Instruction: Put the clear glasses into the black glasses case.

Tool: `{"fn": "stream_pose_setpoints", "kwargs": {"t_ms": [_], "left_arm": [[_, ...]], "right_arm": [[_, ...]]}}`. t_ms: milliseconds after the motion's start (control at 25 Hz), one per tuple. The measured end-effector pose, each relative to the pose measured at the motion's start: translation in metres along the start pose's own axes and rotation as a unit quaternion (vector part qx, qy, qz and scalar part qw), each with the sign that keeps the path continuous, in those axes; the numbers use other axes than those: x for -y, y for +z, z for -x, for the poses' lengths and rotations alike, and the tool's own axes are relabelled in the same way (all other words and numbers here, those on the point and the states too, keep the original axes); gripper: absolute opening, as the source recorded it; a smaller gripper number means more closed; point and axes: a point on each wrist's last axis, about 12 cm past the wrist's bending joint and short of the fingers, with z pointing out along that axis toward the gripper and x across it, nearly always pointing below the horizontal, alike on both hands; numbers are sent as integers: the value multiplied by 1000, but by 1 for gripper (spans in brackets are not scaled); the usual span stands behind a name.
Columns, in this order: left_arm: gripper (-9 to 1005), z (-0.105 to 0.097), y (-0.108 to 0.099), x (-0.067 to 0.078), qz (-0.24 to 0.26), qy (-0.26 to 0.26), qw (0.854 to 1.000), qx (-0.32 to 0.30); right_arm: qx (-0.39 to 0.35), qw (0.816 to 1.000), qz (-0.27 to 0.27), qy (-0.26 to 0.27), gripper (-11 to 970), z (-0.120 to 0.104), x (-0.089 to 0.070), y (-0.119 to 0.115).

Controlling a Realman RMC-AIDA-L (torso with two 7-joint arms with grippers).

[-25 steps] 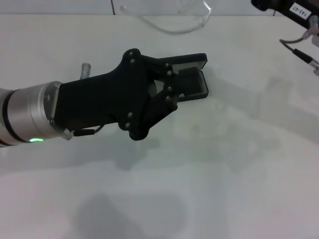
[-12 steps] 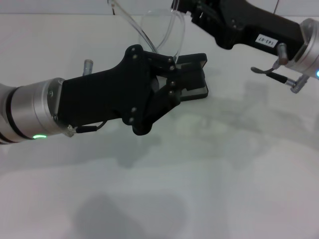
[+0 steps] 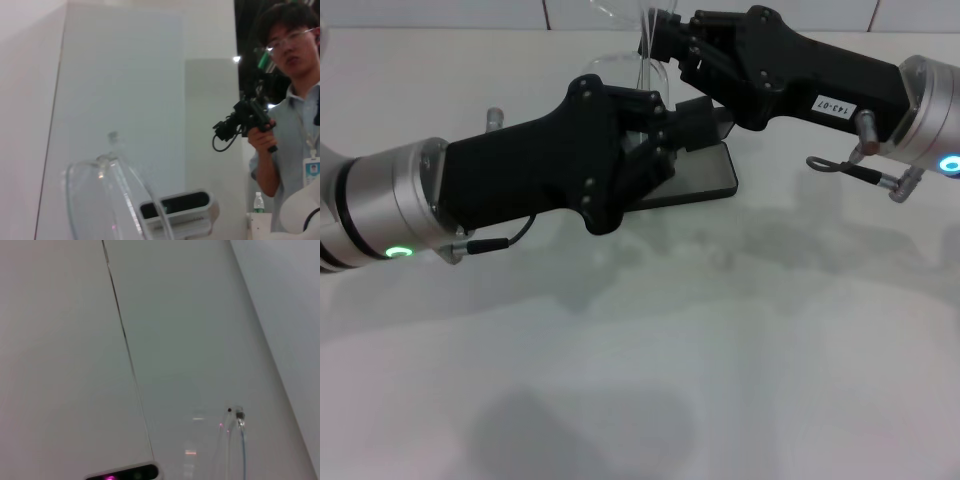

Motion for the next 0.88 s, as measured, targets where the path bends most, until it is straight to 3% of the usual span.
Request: {"fn": "stream_pose_setpoints", "kwargs": {"t_ms": [640,880], "left_arm": [[36,3,-6,-5,26,-10,1000,0],[36,6,-14,-5,38,-6,999,2]], "right_arm": [[-3,1000,6,-11,80,3,1,4],[-12,999,-27,-19,81,2,9,-2]]}}
